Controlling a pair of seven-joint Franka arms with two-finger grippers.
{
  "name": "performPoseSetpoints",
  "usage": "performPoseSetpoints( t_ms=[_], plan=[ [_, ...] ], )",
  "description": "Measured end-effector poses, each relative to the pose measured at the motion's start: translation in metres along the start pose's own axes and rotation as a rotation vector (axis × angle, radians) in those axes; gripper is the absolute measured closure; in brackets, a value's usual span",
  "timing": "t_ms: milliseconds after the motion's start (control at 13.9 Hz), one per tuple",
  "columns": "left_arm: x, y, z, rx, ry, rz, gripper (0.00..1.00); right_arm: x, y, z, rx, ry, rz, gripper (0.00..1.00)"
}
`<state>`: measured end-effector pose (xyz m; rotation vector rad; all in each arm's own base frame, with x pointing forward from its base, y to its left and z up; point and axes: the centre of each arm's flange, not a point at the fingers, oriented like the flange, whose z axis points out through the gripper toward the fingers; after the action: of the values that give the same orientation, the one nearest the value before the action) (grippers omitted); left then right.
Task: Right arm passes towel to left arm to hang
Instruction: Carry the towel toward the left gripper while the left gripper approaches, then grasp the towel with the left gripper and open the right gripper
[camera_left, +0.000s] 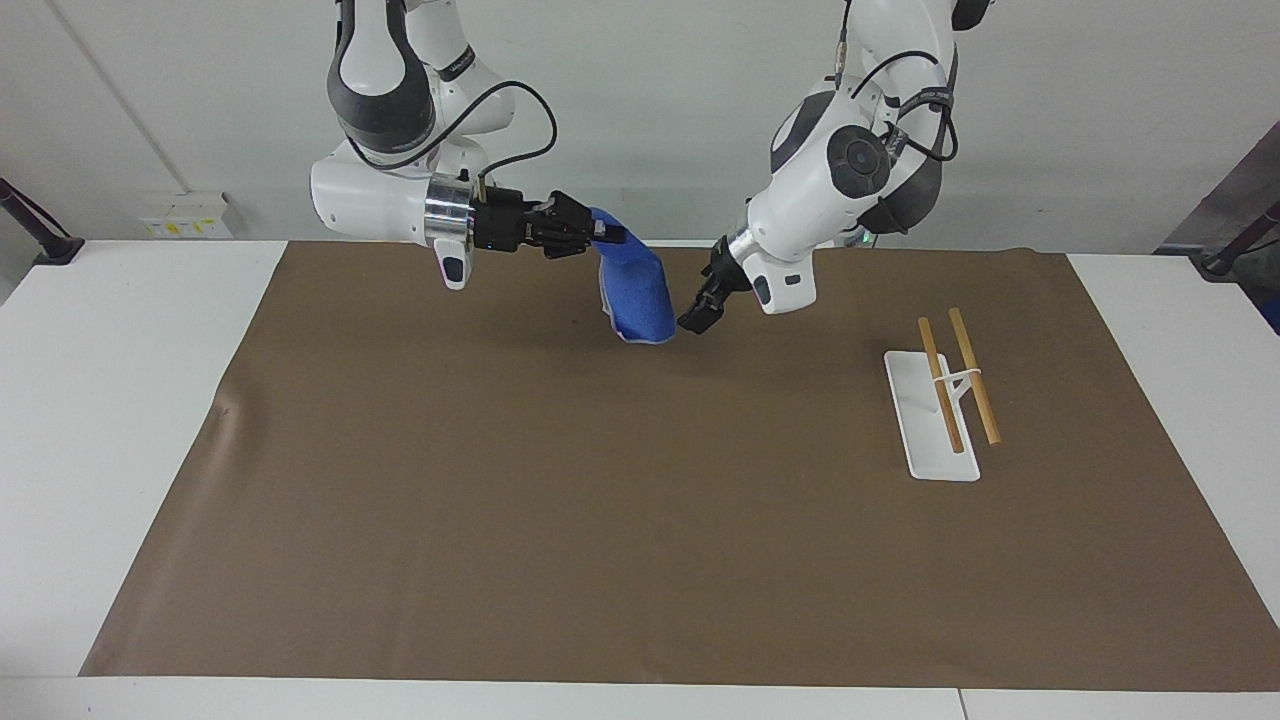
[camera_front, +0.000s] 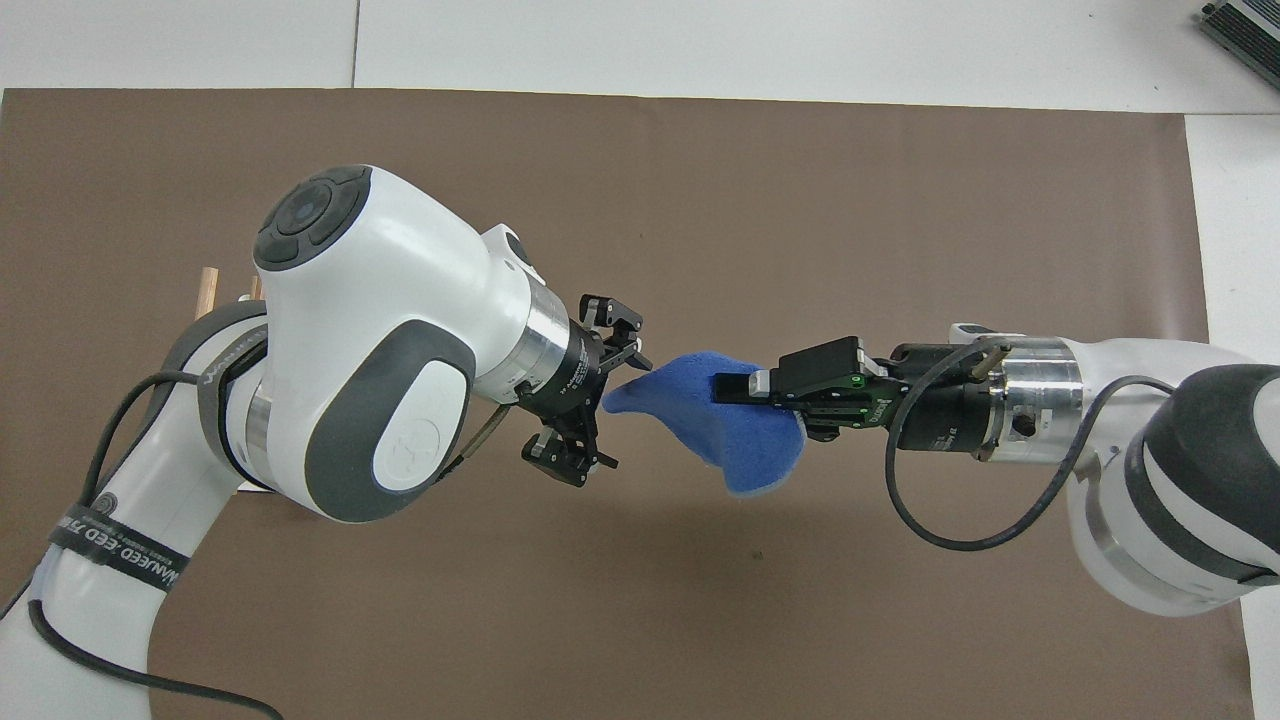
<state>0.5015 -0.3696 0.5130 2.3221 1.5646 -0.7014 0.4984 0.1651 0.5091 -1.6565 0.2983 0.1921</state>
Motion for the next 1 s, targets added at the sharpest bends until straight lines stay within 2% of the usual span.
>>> performPoseSetpoints(
  t_ms=[215, 573, 645, 717, 932, 1004],
  plan=[
    [-0.013, -0.003, 0.006, 0.007, -0.025, -0.015, 0.00, 0.001, -0.005, 0.000, 0.038, 0.006, 0.004, 0.97],
    [-0.034, -0.006, 0.012, -0.005, -0.048, -0.035, 0.00, 0.001, -0.006, -0.001, 0.045, 0.009, -0.006, 0.97],
    [-0.035, -0.005, 0.010, -0.021, -0.050, -0.044, 0.08, 0.001, -0.006, -0.001, 0.045, 0.009, -0.006, 0.97],
    [-0.035, -0.004, 0.009, -0.031, -0.051, -0.048, 0.23, 0.001, -0.006, -0.001, 0.045, 0.010, -0.006, 0.97],
    [-0.031, -0.001, 0.006, -0.045, -0.051, -0.064, 0.56, 0.001, -0.006, -0.001, 0.045, 0.012, -0.006, 0.97],
    [-0.028, 0.000, 0.004, -0.049, -0.051, -0.069, 0.70, 0.001, -0.006, -0.001, 0.045, 0.012, -0.006, 0.97]
  ],
)
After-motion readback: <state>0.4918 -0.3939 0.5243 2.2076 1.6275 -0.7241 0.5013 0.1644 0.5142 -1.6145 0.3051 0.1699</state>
